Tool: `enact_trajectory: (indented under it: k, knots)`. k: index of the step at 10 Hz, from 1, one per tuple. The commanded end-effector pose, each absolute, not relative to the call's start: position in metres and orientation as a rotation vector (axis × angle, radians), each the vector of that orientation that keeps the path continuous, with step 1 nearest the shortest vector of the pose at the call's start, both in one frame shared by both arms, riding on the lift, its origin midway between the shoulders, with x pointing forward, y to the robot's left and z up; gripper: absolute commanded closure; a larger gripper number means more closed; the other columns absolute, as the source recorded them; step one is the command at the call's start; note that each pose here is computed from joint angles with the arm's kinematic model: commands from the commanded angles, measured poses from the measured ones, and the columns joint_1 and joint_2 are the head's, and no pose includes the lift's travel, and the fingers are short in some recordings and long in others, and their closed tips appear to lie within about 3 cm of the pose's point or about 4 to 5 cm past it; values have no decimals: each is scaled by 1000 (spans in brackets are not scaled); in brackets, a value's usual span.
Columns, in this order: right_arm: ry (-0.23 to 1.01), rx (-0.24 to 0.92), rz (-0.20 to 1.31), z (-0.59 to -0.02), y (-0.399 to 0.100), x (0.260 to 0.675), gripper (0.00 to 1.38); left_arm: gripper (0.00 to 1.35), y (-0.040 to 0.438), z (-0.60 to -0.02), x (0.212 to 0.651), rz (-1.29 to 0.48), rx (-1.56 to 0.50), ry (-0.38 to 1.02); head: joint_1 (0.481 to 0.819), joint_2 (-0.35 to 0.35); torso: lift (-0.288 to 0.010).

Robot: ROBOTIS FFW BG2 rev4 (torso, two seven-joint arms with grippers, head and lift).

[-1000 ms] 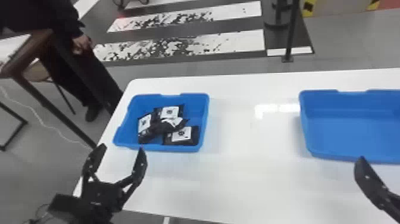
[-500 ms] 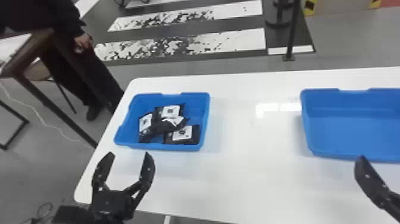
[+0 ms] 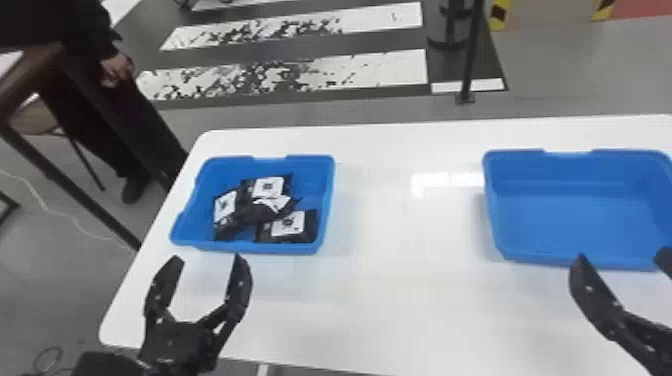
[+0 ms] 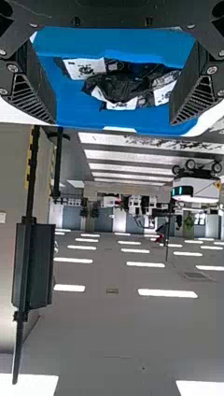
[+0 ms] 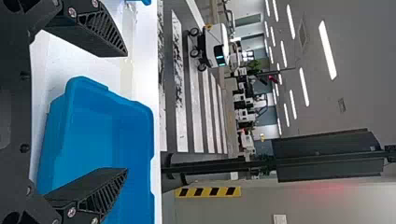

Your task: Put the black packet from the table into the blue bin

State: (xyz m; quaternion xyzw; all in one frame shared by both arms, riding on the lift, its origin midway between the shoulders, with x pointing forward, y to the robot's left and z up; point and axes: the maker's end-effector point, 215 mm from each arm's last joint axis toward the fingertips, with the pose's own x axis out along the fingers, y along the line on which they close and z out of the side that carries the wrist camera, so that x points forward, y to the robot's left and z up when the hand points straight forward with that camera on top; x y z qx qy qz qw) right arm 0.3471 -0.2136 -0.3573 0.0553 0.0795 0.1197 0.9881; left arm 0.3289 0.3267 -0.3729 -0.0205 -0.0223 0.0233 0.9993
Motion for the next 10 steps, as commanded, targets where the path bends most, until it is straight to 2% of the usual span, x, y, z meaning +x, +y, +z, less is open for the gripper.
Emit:
enact_trajectory:
  k: [1, 10]
  knots:
    - [160, 111, 240, -357, -214, 347, 137, 144, 326, -373, 329, 49, -48, -45, 695, 194, -110]
    - [158, 109, 241, -356, -214, 347, 137, 144, 325, -374, 328, 51, -67, -46, 695, 190, -110]
